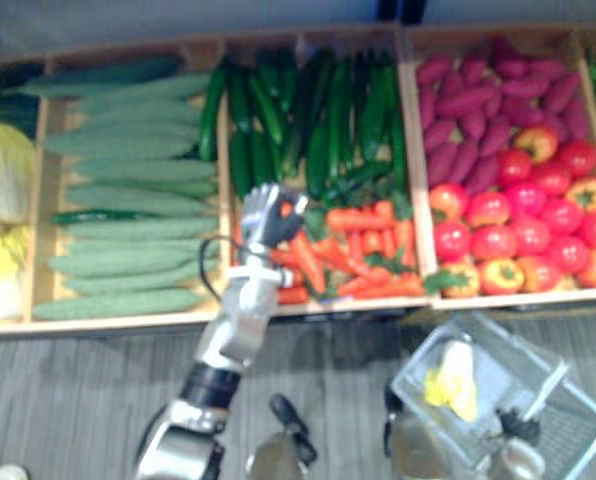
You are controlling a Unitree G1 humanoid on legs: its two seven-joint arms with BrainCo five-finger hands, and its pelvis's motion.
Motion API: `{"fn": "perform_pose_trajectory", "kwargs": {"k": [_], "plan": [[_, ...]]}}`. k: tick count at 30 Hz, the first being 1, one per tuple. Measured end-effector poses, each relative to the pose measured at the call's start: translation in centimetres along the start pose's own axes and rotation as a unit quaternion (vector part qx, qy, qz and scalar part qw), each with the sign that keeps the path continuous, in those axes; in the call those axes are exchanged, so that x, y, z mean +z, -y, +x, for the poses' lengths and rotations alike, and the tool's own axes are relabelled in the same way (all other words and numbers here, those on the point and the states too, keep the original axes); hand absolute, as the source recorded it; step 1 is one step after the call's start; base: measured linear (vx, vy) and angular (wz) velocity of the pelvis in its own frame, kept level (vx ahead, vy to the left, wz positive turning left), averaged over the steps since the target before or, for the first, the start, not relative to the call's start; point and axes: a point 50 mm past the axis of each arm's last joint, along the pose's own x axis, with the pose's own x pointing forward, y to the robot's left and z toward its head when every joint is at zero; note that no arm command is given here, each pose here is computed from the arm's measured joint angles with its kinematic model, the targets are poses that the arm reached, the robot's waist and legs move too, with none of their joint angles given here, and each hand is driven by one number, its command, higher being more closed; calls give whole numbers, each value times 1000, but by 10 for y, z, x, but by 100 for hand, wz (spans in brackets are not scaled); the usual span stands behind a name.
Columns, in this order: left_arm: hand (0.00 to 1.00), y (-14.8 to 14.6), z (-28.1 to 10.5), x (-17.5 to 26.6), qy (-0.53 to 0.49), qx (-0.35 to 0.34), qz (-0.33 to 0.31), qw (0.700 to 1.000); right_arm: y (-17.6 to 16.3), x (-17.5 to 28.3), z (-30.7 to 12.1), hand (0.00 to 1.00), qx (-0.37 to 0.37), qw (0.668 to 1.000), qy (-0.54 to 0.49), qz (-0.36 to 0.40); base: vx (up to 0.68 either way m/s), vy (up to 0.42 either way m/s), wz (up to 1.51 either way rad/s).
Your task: Pick vegetable in the basket
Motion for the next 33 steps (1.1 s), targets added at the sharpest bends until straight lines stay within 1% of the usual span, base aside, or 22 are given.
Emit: {"fn": "perform_pose_trajectory", "kwargs": {"k": [1,4,6,7,8,9,11,12,14,15,18,20,21,24,27,29,33], "plan": [[100,1,-9,0,2,-3,-7,1000,2,-7,0,100,2,1000,-14,-5,53,-4,1],[100,-1,-20,2,8,-2,-21,1000,1,-10,2,100,8,1000,-24,-10,19,-10,-10],[100,0,-33,-1,3,-8,-27,1000,-9,-7,4,100,24,999,-23,-14,-10,-71,-58],[100,0,-45,-7,-17,-13,-36,999,-21,3,6,100,49,998,-6,-32,-35,-74,-143],[100,5,-61,-12,-41,-27,-52,997,-32,16,10,100,76,995,15,-58,-74,23,-173],[100,10,-69,-13,-50,-38,-59,996,-36,22,12,100,86,993,25,-73,-81,103,-184],[100,35,-84,-3,-62,-85,-95,990,-42,31,13,100,104,989,45,-94,-85,167,-136],[100,46,-87,6,-52,-108,-112,986,-45,29,9,100,108,989,44,-95,-110,224,-87],[100,59,-91,15,-43,-137,-128,981,-51,30,-1,100,121,988,54,-82,-126,187,-107],[100,65,-94,20,-34,-156,-133,978,-66,39,-7,100,142,984,73,-73,-116,116,-135],[100,77,-92,23,-27,-186,-139,972,-84,57,-14,100,165,976,116,-80,-179,53,-138],[100,79,-94,22,-33,-194,-142,970,-92,64,-17,100,173,972,132,-84,-134,75,-149],[100,80,-92,21,-37,-193,-144,970,-101,64,-22,100,195,965,140,-105,-198,73,-171],[100,82,-88,19,-42,-191,-147,970,-136,81,-38,100,251,941,187,-128,-246,65,-226],[100,95,-102,16,-61,-225,-153,960,-157,85,-54,100,297,922,207,-135,-75,-77,-173],[100,102,-110,11,-86,-242,-159,953,-167,86,-63,100,329,908,216,-145,-25,-172,-135],[100,111,-115,11,-100,-254,-168,947,-172,77,-79,100,372,884,225,-169,54,-224,-111]]}}
